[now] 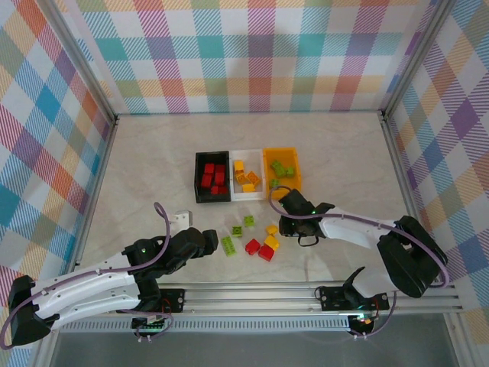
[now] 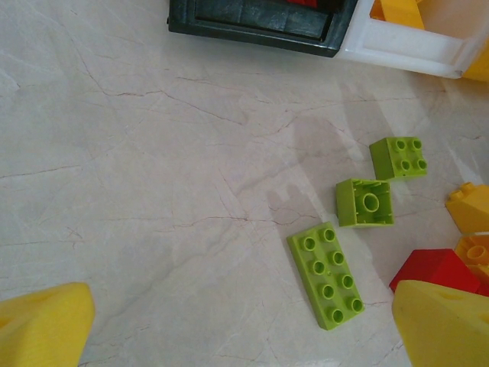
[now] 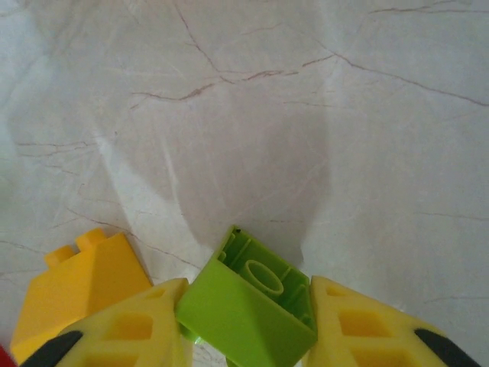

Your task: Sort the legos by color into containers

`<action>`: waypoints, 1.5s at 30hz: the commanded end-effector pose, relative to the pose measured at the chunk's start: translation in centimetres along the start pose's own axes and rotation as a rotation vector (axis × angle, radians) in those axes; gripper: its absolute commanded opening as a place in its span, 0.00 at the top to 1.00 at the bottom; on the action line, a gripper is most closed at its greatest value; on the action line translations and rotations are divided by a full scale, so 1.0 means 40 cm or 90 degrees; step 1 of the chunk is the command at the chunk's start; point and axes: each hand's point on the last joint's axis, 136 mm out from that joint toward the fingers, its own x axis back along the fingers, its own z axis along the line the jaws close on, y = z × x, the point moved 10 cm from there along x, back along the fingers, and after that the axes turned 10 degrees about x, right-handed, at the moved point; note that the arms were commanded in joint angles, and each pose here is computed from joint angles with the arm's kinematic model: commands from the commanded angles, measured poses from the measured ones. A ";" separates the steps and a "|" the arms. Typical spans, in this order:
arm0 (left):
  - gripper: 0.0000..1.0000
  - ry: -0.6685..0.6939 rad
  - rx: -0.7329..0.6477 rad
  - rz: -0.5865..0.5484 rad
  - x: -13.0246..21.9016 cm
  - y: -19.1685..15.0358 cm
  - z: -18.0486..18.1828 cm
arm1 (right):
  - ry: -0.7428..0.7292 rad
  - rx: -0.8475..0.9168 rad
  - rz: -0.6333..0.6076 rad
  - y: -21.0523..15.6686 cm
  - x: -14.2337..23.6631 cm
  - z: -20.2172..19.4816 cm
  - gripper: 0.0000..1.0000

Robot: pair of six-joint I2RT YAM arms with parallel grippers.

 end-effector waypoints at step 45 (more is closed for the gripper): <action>0.00 -0.014 0.027 -0.011 0.034 0.008 0.039 | 0.068 0.092 -0.018 0.150 -0.072 0.267 0.25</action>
